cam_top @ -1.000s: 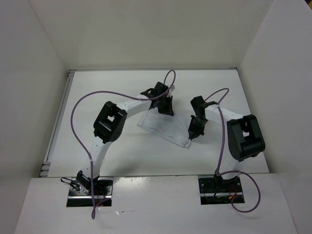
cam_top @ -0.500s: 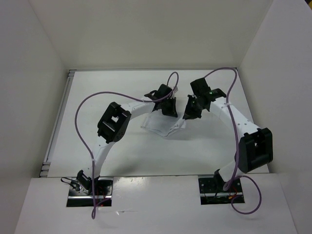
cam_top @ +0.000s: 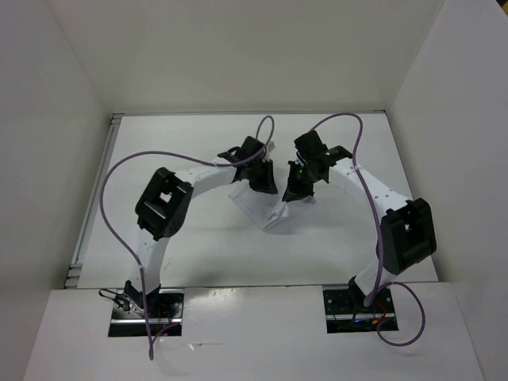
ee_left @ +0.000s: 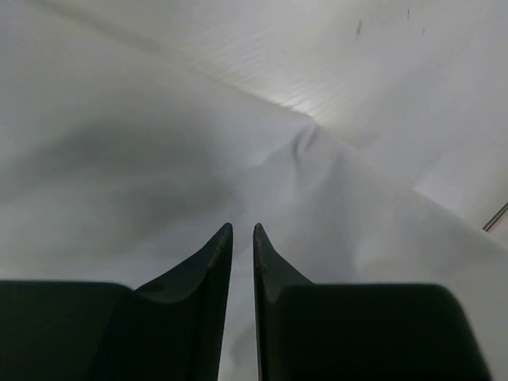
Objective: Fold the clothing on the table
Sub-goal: Fold the skirt
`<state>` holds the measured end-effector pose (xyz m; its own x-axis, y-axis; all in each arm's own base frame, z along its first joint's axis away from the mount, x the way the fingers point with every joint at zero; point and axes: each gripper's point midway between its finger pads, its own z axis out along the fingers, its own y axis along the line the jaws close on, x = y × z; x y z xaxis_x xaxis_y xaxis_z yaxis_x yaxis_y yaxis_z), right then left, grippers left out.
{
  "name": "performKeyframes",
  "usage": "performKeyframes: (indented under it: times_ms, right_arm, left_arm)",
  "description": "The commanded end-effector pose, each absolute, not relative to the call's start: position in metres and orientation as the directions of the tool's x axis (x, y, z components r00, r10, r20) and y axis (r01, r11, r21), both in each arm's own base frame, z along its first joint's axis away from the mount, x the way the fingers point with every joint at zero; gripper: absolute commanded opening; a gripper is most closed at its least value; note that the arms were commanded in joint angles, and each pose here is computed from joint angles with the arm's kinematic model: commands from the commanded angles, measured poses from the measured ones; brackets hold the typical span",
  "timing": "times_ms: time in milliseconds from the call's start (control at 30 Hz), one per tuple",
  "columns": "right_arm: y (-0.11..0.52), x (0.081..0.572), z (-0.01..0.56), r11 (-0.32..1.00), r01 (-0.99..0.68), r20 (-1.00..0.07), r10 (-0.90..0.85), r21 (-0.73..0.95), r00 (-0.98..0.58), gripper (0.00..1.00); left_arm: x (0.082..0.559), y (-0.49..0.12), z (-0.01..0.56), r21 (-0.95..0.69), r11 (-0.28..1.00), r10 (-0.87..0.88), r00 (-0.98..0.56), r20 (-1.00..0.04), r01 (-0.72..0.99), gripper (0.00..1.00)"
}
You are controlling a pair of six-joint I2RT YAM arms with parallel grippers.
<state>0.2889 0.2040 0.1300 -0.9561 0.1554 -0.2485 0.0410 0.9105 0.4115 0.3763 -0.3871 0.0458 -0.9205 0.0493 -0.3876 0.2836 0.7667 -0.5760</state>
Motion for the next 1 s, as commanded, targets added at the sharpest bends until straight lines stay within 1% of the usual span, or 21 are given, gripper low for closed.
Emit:
performKeyframes:
  times_ms: [0,67,133,200,233,300,367,400,633,800,933,967]
  right_arm:
    - [0.201,0.288,0.135,0.912,0.008,-0.286,0.137,0.41,-0.948,0.0]
    - [0.198,0.284,0.133,0.917,0.015,-0.28,0.137,0.398,-0.95,0.0]
    - [0.197,0.282,0.132,0.92,0.01,-0.276,0.128,0.392,-0.952,0.0]
    - [0.194,0.281,0.131,0.924,0.015,-0.273,0.129,0.382,-0.953,0.0]
    - [0.194,0.281,0.13,0.925,0.007,-0.277,0.12,0.379,-0.953,0.0]
    - [0.193,0.279,0.13,0.927,0.01,-0.269,0.119,0.375,-0.956,0.0]
    - [0.194,0.284,0.136,0.926,0.005,-0.29,0.123,0.376,-0.949,0.0]
    - [0.193,0.282,0.132,0.93,0.003,-0.278,0.112,0.366,-0.954,0.0]
    - [0.202,0.303,0.147,0.927,-0.025,-0.311,0.099,0.373,-0.945,0.0]
    - [0.219,0.321,0.146,0.921,-0.061,-0.31,0.067,0.384,-0.948,0.0]
    - [0.25,0.33,0.132,0.904,-0.115,-0.281,0.006,0.412,-0.96,0.0]
    - [0.257,0.334,0.131,0.901,-0.128,-0.289,-0.003,0.415,-0.957,0.0]
  left_arm:
    - [0.412,-0.335,0.135,-0.563,0.787,-0.104,-0.845,-0.525,0.252,0.24]
    - [0.427,-0.299,0.135,-0.517,0.835,-0.153,-0.824,-0.546,0.188,0.24]
    - [0.436,-0.276,0.136,-0.481,0.863,-0.172,-0.805,-0.568,0.155,0.18]
    - [0.45,-0.251,0.131,-0.452,0.887,-0.212,-0.787,-0.579,0.093,0.14]
    - [0.452,-0.245,0.123,-0.44,0.895,-0.217,-0.794,-0.568,0.071,0.14]
    - [0.454,-0.235,0.103,-0.416,0.909,-0.221,-0.806,-0.549,0.034,0.1]
    - [0.452,-0.234,0.09,-0.407,0.913,-0.215,-0.821,-0.529,0.023,0.09]
    - [0.449,-0.232,0.08,-0.393,0.919,-0.212,-0.829,-0.518,0.011,0.08]
    - [0.436,-0.23,0.025,-0.38,0.924,-0.211,-0.876,-0.435,-0.034,0.05]
    - [0.421,-0.239,0.013,-0.389,0.921,-0.192,-0.898,-0.397,-0.024,0.04]
    - [0.407,-0.252,0.011,-0.445,0.896,-0.188,-0.914,-0.359,-0.009,0.04]
    - [0.403,-0.252,0.008,-0.451,0.892,-0.192,-0.92,-0.341,-0.019,0.04]
